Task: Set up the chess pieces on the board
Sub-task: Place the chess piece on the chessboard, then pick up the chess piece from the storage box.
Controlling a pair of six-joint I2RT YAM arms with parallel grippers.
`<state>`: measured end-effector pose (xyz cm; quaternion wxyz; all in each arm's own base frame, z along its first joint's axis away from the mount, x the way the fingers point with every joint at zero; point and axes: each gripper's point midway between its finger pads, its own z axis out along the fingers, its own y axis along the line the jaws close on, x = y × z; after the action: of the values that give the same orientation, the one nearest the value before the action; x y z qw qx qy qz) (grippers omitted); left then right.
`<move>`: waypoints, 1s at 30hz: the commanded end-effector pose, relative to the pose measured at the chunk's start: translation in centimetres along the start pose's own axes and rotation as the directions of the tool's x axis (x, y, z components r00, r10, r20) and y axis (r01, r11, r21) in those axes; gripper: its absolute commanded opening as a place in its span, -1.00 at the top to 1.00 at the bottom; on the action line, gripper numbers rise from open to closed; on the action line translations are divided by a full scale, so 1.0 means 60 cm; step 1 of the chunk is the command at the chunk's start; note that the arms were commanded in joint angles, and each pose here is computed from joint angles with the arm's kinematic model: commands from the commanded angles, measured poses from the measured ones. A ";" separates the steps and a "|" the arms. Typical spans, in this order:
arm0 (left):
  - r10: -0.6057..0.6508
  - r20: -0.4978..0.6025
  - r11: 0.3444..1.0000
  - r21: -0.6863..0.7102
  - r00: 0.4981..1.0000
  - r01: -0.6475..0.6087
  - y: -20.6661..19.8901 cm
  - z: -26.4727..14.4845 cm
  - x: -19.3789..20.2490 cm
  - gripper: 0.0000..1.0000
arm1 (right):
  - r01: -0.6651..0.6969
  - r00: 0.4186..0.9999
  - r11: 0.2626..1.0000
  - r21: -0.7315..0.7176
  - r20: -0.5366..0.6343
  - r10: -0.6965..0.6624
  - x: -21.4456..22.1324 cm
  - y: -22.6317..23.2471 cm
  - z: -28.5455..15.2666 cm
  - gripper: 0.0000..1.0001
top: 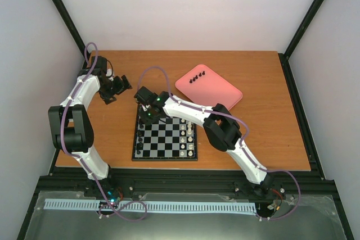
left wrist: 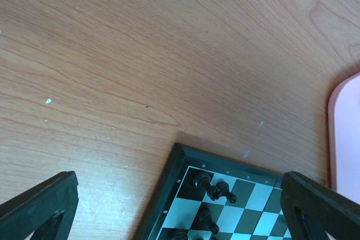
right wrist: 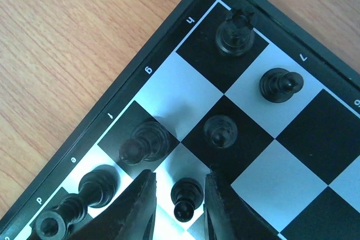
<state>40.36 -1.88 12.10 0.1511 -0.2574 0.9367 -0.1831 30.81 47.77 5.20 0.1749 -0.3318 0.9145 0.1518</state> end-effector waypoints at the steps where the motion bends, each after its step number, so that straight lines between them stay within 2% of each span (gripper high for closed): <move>1: 0.025 0.030 1.000 0.006 0.999 -0.026 -0.004 -0.011 -0.015 -0.99 | -0.001 0.999 1.000 0.014 0.048 0.000 -0.023 -0.001 -0.045 0.40; 10: 0.025 0.034 1.000 0.008 0.999 -0.025 -0.006 -0.011 -0.020 -1.00 | -0.002 0.992 0.997 0.078 0.123 -0.008 -0.054 -0.015 -0.113 0.13; 13: 0.024 0.032 1.000 0.008 0.999 -0.025 -0.007 -0.010 -0.020 -0.99 | -0.009 0.987 0.996 0.091 0.162 -0.006 -0.074 -0.020 -0.146 -0.11; 15: 0.024 0.033 1.000 0.007 0.999 -0.025 -0.007 -0.010 -0.022 -0.99 | -0.035 0.982 0.994 0.101 0.189 0.015 -0.087 -0.035 -0.166 -0.14; 20: 0.024 0.038 1.000 0.008 0.999 -0.025 -0.010 -0.014 -0.025 -1.00 | -0.169 0.968 0.969 0.181 0.216 0.128 -0.111 -0.152 -0.176 -0.16; 26: 0.025 0.032 1.000 0.009 0.999 -0.025 -0.008 -0.015 -0.020 -0.99 | -0.328 0.938 0.886 0.328 0.226 0.263 -0.113 -0.340 -0.148 -0.13; 30: 0.023 0.026 1.000 0.010 0.999 -0.023 -0.006 -0.016 -0.012 -0.99 | -0.392 0.914 0.844 0.366 0.261 0.311 -0.119 -0.427 -0.138 -0.11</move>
<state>40.47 -1.88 12.28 0.1531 -0.2570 0.9364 -0.1835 48.81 32.02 13.47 0.2997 -0.1247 0.9445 0.0514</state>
